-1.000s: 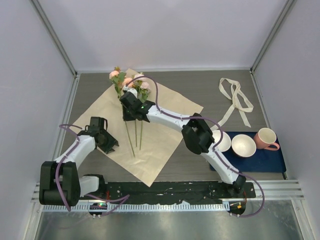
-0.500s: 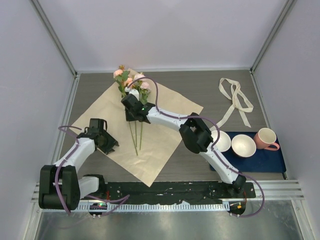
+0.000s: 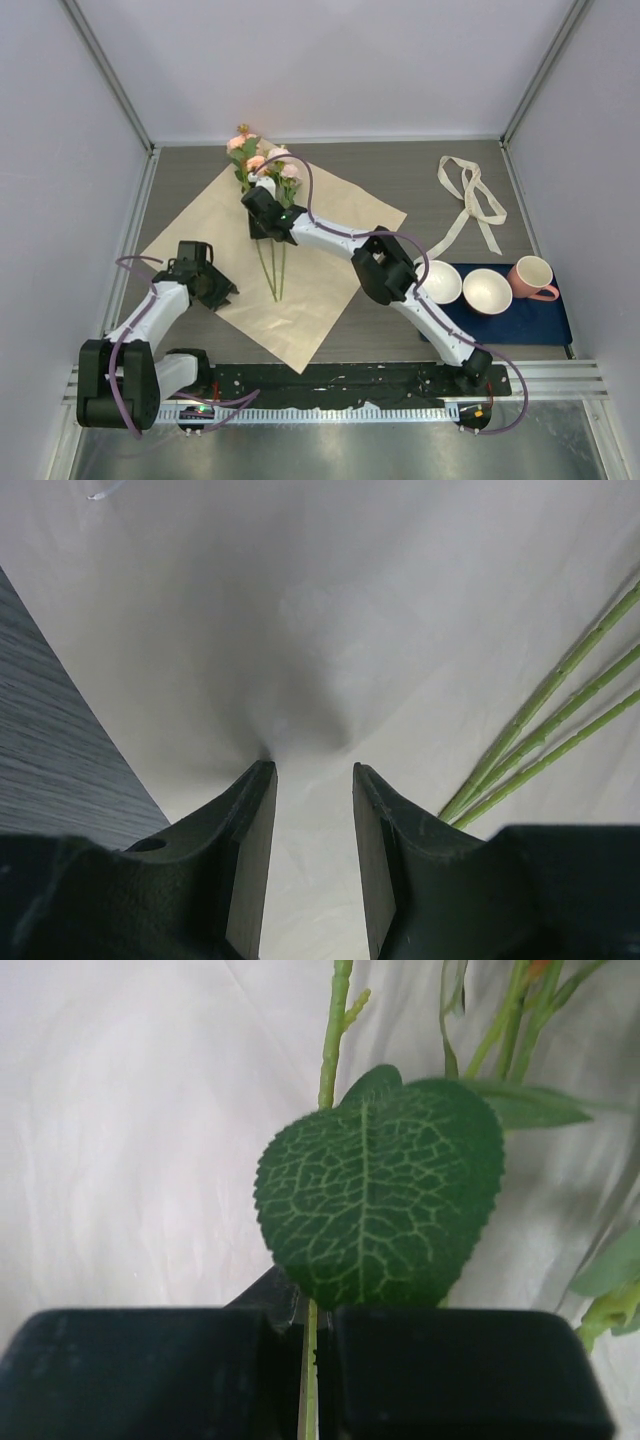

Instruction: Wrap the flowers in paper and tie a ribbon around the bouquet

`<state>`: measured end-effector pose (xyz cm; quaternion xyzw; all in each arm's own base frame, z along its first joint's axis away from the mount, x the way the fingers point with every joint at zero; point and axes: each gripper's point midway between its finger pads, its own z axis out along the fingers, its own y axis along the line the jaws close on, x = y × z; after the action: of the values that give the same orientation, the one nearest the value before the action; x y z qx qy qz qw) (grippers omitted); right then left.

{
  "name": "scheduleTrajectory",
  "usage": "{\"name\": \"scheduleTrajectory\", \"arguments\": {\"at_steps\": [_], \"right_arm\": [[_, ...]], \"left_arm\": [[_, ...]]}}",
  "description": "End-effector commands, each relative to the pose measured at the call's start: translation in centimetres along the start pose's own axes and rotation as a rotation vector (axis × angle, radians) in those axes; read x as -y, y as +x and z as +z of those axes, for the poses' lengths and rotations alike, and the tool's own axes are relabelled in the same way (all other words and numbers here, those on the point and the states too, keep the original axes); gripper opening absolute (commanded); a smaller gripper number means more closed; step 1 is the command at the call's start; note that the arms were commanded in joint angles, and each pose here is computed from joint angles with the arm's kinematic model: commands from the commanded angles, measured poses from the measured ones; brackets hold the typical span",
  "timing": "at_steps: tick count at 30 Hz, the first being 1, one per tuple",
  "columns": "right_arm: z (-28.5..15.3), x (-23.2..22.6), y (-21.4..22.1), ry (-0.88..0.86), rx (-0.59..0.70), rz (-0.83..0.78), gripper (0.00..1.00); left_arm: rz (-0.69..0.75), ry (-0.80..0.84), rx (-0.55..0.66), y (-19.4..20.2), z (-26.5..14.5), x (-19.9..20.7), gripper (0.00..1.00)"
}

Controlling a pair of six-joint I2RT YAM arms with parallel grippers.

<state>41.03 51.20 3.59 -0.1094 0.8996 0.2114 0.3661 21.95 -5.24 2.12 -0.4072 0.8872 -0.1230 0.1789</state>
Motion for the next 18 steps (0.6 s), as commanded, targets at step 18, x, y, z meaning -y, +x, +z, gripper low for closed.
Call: {"name": "scheduleTrajectory", "arguments": {"at_steps": [18], "right_arm": [[-0.2, -2.0, -5.5, -0.067, 0.082, -0.020, 0.32]], "left_arm": [[0.064, 0.174, -0.033, 0.9, -3.4, 2.8, 0.68]]}}
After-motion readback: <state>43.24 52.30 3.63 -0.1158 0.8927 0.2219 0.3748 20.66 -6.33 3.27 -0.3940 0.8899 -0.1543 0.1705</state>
